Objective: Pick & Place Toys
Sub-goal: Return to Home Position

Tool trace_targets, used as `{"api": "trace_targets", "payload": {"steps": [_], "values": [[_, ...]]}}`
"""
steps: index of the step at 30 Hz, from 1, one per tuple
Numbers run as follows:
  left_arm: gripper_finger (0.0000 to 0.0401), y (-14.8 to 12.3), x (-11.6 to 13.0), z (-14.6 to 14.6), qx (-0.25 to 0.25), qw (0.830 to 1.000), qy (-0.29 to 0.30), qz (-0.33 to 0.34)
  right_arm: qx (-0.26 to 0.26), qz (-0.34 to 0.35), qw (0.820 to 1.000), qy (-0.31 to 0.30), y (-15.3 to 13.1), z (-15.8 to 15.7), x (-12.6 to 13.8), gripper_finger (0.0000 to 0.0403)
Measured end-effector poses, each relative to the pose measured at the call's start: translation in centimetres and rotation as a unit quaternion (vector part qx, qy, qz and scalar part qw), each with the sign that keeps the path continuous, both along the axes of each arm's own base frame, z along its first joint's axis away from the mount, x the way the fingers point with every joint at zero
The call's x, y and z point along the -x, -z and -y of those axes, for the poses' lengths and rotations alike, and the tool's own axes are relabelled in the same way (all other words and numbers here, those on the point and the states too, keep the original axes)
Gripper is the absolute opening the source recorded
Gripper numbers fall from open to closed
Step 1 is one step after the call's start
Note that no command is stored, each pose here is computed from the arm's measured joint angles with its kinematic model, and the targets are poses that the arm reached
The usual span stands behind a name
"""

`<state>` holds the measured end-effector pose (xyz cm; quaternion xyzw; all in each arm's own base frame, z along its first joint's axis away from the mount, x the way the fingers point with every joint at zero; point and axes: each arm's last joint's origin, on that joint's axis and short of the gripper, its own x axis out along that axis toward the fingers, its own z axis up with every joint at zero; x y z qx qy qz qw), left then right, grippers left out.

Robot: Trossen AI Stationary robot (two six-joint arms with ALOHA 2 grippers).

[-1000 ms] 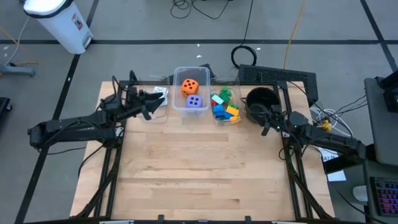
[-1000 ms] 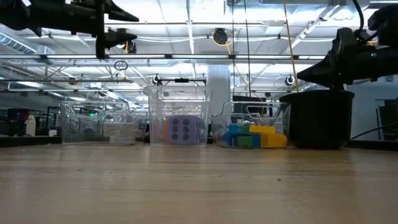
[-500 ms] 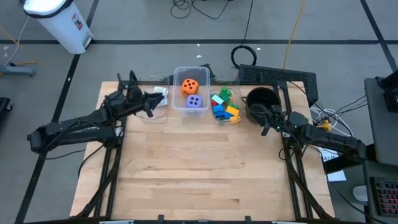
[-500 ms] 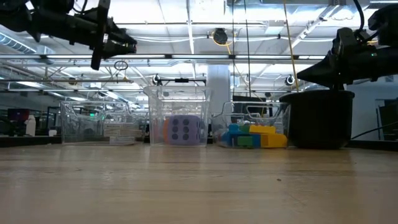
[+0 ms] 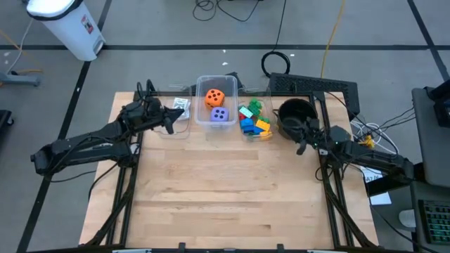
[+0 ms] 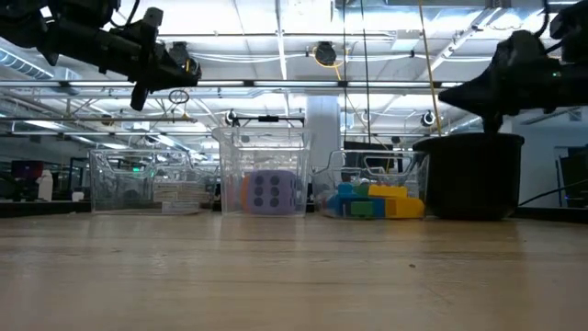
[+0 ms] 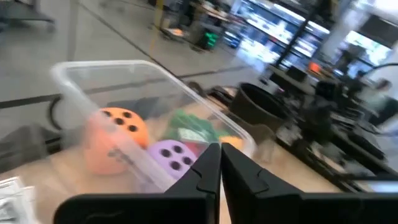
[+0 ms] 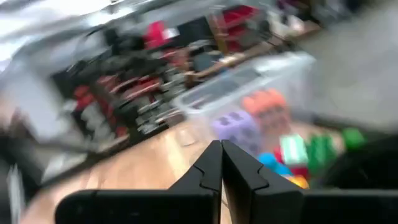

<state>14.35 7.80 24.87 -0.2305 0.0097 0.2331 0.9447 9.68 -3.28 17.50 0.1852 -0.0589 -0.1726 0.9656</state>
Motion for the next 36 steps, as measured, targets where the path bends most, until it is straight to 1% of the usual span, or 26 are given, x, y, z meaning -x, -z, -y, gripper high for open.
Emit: {"api": "trace_targets", "payload": {"steps": [2, 3, 5, 6, 7, 9, 11, 14, 18, 21, 23, 27, 33, 36], "values": [[0.0013, 0.0, -0.1, 0.1, -0.004, 1.000, 0.029, -0.001, 0.082, -0.017, 0.996, -0.035, -0.2, -0.2, -0.1, 0.0004], [0.0008, 0.0, -0.1, 0.2, -0.005, 0.999, 0.044, -0.001, 0.127, -0.031, 0.990, -0.053, -0.2, -0.3, -0.1, 0.0004], [0.0004, 0.0, 0.0, 0.4, -0.003, 0.998, 0.062, -0.002, 0.198, -0.049, 0.976, -0.079, -0.1, -0.5, -0.1, 0.0004], [0.0005, 0.0, 0.0, 0.4, -0.001, 0.998, 0.066, -0.005, 0.217, -0.054, 0.971, -0.079, -0.1, -0.5, -0.1, 0.0004], [0.0008, 0.1, 0.1, 0.5, 0.002, 0.998, 0.066, -0.009, 0.224, -0.056, 0.970, -0.076, -0.1, -0.5, -0.1, 0.0004], [0.0013, 0.5, 0.5, 0.7, 0.004, 0.998, 0.066, -0.008, 0.226, -0.059, 0.970, -0.065, -0.1, -0.4, -0.1, 0.0004], [0.0015, 1.2, 1.0, 0.9, 0.001, 0.998, 0.058, 0.014, 0.224, -0.061, 0.971, -0.063, -0.1, -0.4, -0.1, 0.0004], [0.0006, 2.5, 1.9, 1.3, 0.001, 0.997, 0.033, 0.076, 0.221, -0.067, 0.971, -0.066, 0.1, -0.4, -0.1, 0.0004], [0.0007, 3.9, 3.0, 1.7, -0.017, 0.985, 0.015, 0.172, 0.221, -0.067, 0.971, -0.066, 0.0, -0.4, -0.1, 0.0004], [0.0005, 4.6, 3.5, 2.0, -0.025, 0.978, 0.018, 0.208, 0.220, -0.071, 0.971, -0.066, 0.1, -0.4, -0.1, 0.0004], [0.0003, 4.9, 3.6, 2.1, -0.024, 0.978, 0.019, 0.208, 0.219, -0.074, 0.971, -0.067, 0.2, -0.4, -0.1, 0.0004], [0.0010, 5.3, 3.5, 2.0, -0.012, 0.982, 0.020, 0.186, 0.215, -0.081, 0.971, -0.069, 0.3, -0.4, -0.1, 0.0004], [0.0003, 6.4, 3.3, 1.9, 0.020, 0.990, 0.015, 0.139, 0.214, -0.084, 0.971, -0.070, 0.4, -0.4, -0.1, 0.0004], [0.0006, 6.6, 3.3, 2.0, 0.035, 0.990, 0.017, 0.133, 0.214, -0.084, 0.971, -0.070, 0.4, -0.4, -0.1, 0.0004]]}}
